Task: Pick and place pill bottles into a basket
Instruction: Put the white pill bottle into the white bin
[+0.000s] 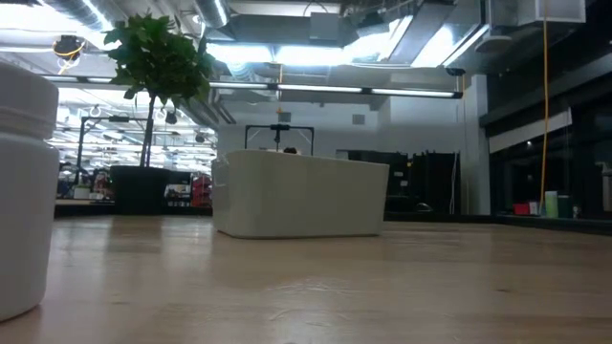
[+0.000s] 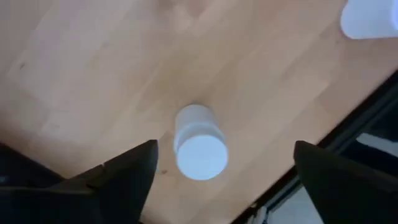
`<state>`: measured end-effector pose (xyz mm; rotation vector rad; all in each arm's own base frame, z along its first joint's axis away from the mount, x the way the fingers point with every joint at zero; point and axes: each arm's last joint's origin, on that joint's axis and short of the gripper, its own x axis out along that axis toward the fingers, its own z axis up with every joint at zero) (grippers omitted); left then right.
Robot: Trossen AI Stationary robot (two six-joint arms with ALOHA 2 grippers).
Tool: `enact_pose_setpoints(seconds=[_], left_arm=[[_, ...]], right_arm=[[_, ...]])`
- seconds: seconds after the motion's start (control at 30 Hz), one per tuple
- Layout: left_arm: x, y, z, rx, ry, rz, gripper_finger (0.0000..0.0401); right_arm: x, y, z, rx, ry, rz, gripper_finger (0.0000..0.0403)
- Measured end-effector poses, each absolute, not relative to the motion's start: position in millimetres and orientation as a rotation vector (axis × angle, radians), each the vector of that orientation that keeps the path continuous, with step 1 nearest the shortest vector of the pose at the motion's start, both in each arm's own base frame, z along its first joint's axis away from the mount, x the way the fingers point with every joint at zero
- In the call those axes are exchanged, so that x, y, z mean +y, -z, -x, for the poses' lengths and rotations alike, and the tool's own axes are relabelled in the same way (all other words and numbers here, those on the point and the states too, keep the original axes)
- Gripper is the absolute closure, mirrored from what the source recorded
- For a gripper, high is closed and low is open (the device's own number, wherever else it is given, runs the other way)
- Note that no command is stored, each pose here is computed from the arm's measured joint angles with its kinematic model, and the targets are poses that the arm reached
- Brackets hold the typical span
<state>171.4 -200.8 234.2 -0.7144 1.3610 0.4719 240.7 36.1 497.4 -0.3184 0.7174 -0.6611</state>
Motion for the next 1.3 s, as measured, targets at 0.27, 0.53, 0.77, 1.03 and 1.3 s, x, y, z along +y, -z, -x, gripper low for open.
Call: enact_pose_setpoints(seconds=[0.27, 0.53, 0.77, 1.03, 1.3], left_arm=[[-211, -234, -148, 1.283, -0.569, 0.703, 0.0003], [-221, -220, -140, 1.155, -0.553, 0.732, 0.0001], [-216, -196, -136, 1.170, -0.562, 0.760, 0.0001], [-213, -179, -133, 1.194, -0.553, 0.789, 0.0001], [-214, -173, -133, 1.193, -0.531, 0.830, 0.0008]], right_arm=[[36, -497, -241, 0.715, 0.657, 0.299, 0.0076], [36, -497, -241, 0.707, 0.665, 0.278, 0.0076], [36, -497, -241, 0.701, 0.671, 0.262, 0.0076], [36, -497, -241, 0.697, 0.675, 0.250, 0.0076], [36, -497, -241, 0.698, 0.675, 0.252, 0.0076]])
